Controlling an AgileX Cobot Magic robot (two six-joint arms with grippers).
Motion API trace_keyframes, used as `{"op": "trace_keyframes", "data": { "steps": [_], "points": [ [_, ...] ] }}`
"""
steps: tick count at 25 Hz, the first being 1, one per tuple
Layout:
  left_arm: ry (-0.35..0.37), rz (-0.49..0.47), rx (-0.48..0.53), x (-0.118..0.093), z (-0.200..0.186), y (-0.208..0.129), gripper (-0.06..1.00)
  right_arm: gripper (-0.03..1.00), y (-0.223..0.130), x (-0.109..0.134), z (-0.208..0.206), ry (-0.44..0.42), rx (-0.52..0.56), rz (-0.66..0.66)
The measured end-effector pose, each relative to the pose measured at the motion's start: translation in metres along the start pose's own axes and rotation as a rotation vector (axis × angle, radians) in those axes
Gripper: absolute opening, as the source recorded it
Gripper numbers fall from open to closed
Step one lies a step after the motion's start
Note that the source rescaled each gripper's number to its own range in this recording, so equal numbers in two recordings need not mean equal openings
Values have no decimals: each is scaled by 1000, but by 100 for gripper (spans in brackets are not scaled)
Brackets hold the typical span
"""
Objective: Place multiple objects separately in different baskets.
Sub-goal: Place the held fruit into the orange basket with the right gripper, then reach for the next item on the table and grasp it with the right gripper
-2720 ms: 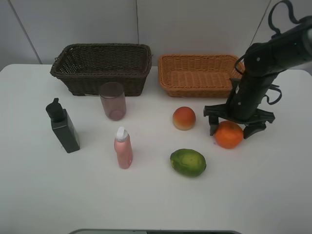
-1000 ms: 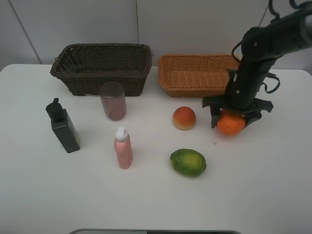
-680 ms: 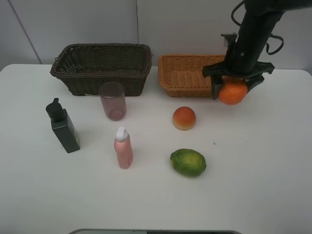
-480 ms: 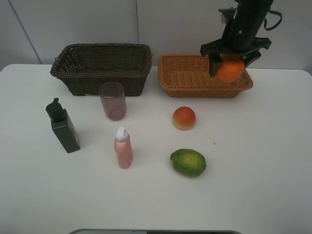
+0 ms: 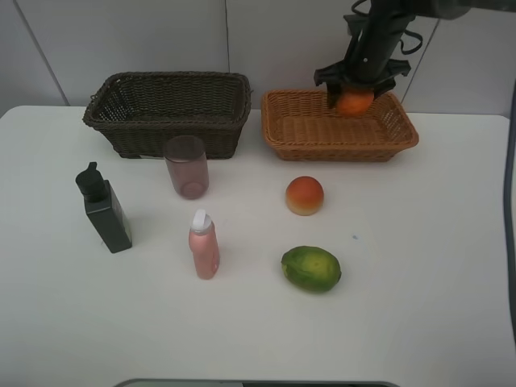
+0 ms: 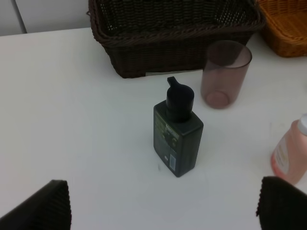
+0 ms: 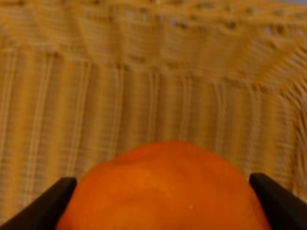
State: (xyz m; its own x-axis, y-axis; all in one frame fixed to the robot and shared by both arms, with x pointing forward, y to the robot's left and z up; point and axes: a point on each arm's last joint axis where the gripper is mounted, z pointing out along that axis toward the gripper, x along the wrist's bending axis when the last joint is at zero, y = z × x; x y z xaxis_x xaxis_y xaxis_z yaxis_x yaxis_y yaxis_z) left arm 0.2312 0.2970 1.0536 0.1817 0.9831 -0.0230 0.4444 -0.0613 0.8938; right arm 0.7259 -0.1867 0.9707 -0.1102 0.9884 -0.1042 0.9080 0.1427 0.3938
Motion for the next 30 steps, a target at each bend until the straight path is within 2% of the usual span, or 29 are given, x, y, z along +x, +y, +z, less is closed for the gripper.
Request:
{"op": "trace_keyframes", "data": {
  "steps": [8, 16, 18, 21, 23, 25, 30],
  "points": [
    [0, 0, 0, 0, 0, 0, 100, 30, -3, 3, 39, 8, -13, -7],
    [-1, 0, 0, 0, 0, 0, 100, 30, -6, 6, 52, 18, -3, -4],
    [-1, 0, 0, 0, 0, 0, 100, 39, -7, 6, 53, 17, -2, -5],
    [-1, 0, 0, 0, 0, 0, 100, 70, -7, 6, 53, 17, -2, -5],
    [-1, 0, 0, 0, 0, 0, 100, 83, -7, 6, 53, 17, -2, -5],
    [-1, 0, 0, 0, 0, 0, 100, 89, -7, 6, 53, 17, -2, -5],
    [-1, 0, 0, 0, 0, 0, 100, 92, 0, 5, 30, 19, -33, -1]
  ]
}}
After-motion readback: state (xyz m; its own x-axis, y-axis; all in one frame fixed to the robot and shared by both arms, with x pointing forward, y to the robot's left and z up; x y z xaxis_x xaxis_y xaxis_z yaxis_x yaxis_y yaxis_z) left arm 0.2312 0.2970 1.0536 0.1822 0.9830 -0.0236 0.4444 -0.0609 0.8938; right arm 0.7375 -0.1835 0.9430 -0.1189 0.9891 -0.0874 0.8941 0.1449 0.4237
